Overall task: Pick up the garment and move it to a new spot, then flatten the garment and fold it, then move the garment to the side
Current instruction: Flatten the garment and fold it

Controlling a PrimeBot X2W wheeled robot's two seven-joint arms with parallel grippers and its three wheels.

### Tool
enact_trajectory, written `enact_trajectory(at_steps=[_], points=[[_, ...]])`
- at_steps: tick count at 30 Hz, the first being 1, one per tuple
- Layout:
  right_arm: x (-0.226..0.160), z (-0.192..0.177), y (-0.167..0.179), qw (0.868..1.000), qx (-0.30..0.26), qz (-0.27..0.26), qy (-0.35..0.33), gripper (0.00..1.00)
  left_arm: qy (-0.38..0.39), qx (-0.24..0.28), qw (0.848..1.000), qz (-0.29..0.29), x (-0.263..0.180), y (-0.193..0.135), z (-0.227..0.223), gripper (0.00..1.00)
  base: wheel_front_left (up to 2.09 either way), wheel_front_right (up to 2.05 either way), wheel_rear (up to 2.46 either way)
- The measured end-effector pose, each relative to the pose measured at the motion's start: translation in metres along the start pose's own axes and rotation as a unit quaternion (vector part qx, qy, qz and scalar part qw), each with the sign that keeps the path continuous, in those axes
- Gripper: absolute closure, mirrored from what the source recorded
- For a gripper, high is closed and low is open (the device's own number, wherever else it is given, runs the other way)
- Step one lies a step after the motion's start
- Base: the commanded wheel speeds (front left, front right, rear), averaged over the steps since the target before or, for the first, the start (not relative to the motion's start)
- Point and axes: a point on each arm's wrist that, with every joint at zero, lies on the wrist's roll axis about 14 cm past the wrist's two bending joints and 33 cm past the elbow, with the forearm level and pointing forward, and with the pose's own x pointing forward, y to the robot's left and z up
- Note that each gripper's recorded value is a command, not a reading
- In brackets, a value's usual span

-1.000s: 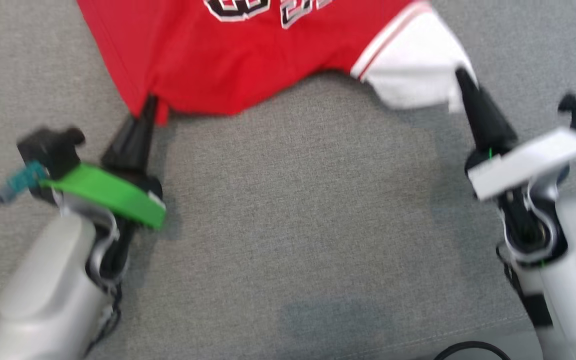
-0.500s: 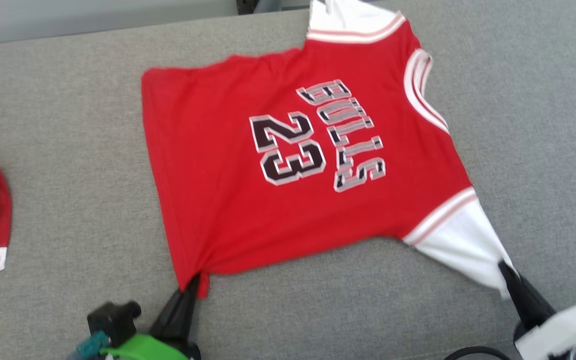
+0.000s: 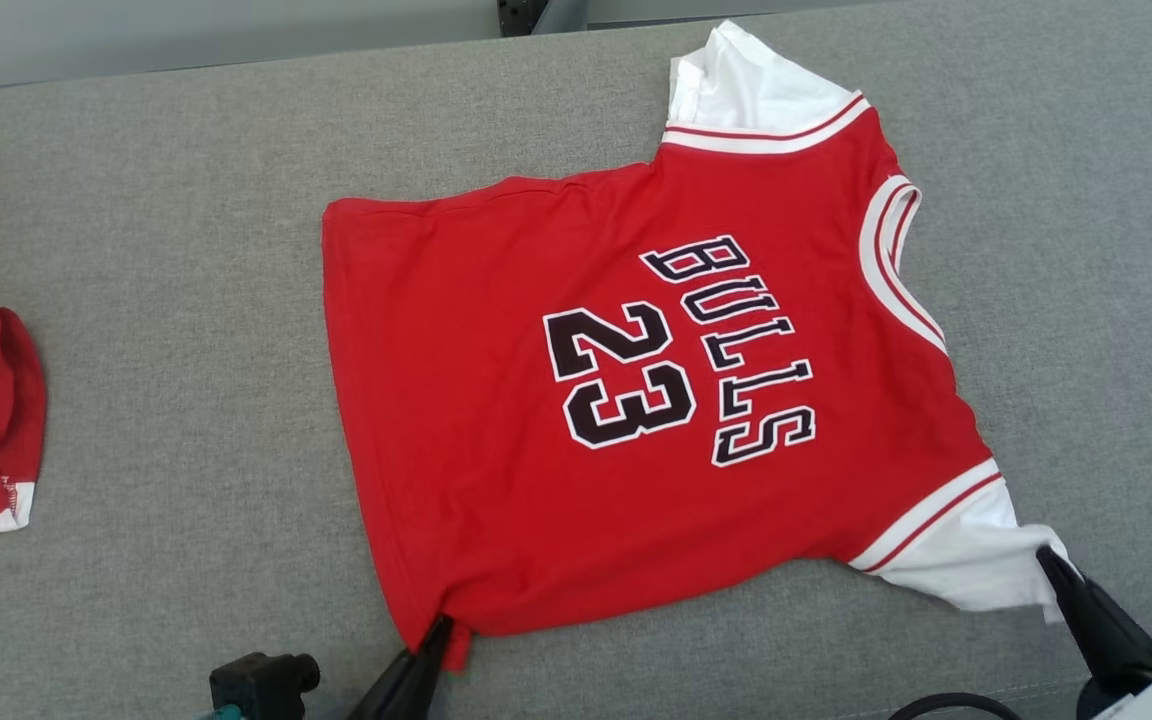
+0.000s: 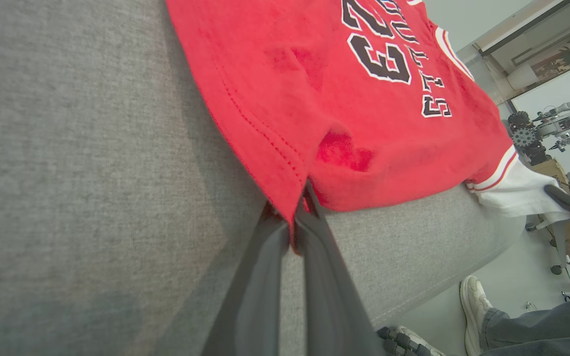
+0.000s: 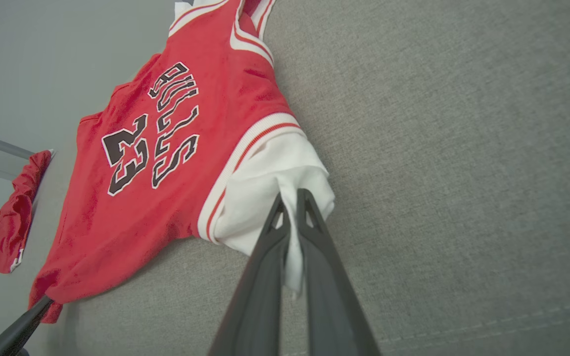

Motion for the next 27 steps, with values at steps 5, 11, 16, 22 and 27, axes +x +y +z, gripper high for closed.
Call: enact_trajectory(at_steps=[5, 11, 16, 22, 27], points=[[0.013, 0.031, 0.035, 0.996, -0.061, 0.059, -0.022, 1.0, -0.003, 0.01, 1.0, -0.01, 0.003, -0.009, 0.026, 1.0, 0.0, 0.0, 0.0], [0.024, 0.071, 0.064, 0.986, -0.128, 0.101, -0.03, 1.0, 0.024, -0.021, 0.999, -0.041, 0.0, -0.031, 0.042, 1.0, 0.0, 0.0, 0.0], [0.037, 0.083, 0.078, 0.98, -0.159, 0.118, -0.012, 1.0, 0.076, -0.021, 0.996, -0.048, -0.005, -0.032, 0.037, 1.0, 0.0, 0.0, 0.0], [0.056, 0.082, 0.078, 0.976, -0.179, 0.116, 0.031, 1.0, 0.095, 0.006, 0.995, -0.043, 0.004, -0.025, 0.054, 1.0, 0.0, 0.0, 0.0], [0.07, 0.058, 0.073, 0.963, -0.212, 0.112, 0.125, 1.0, 0.156, 0.004, 0.987, -0.038, 0.009, -0.017, 0.053, 1.0, 0.0, 0.0, 0.0]])
